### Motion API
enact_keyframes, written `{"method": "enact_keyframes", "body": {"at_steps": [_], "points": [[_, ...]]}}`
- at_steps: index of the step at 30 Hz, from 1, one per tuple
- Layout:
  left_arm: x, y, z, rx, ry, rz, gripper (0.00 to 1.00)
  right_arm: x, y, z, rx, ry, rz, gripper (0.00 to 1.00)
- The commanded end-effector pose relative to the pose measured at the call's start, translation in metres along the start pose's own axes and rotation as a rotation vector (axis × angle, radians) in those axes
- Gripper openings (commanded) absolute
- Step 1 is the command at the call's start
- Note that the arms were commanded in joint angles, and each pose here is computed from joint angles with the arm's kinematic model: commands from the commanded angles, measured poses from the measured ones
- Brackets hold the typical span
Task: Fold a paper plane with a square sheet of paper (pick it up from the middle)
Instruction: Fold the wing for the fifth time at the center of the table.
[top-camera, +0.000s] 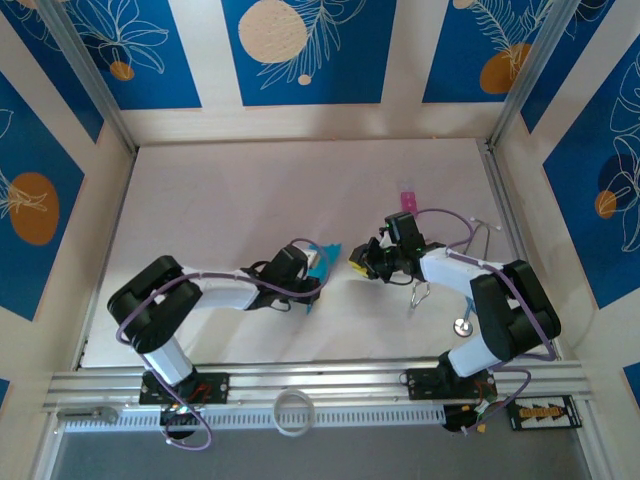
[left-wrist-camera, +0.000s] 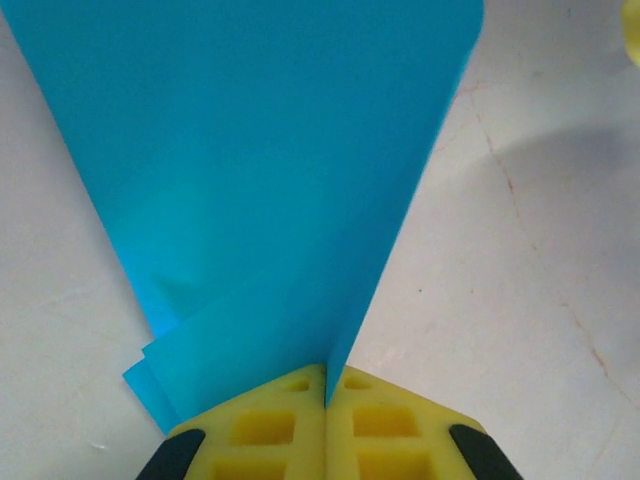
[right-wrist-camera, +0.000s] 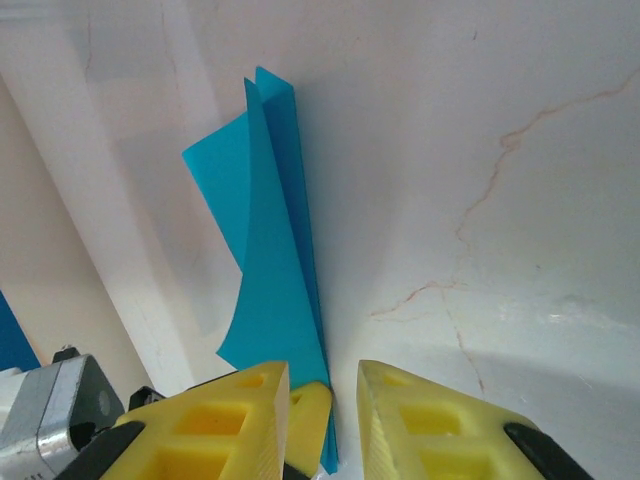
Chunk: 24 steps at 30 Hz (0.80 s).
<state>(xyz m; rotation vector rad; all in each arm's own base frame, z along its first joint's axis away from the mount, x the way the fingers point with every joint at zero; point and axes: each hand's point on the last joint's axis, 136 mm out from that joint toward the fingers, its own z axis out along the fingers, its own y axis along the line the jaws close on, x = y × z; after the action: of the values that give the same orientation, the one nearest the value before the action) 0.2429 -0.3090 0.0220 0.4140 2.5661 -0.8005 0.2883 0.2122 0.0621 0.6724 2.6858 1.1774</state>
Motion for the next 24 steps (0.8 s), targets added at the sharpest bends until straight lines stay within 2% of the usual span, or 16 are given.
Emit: {"method": "enact_keyframes", "body": {"at_steps": [1, 6, 14, 18, 24], "points": [[0.006, -0.001, -0.003, 0.062, 0.010, -0.052, 0.00, 0.010, 0.001, 0.000, -0.014, 0.031, -0.020, 0.25], [0.004, 0.001, -0.008, 0.086, -0.024, -0.064, 0.00, 0.010, 0.001, 0.000, -0.016, 0.033, -0.023, 0.25], [-0.005, 0.008, -0.020, 0.093, -0.151, -0.095, 0.00, 0.014, 0.011, 0.004, -0.054, 0.038, -0.064, 0.24], [0.001, 0.012, -0.019, 0.115, -0.144, -0.131, 0.00, 0.019, 0.018, 0.008, -0.075, 0.051, -0.092, 0.22], [0.008, 0.008, -0.014, 0.221, -0.097, -0.199, 0.00, 0.026, 0.026, 0.014, -0.102, 0.072, -0.136, 0.18]]}}
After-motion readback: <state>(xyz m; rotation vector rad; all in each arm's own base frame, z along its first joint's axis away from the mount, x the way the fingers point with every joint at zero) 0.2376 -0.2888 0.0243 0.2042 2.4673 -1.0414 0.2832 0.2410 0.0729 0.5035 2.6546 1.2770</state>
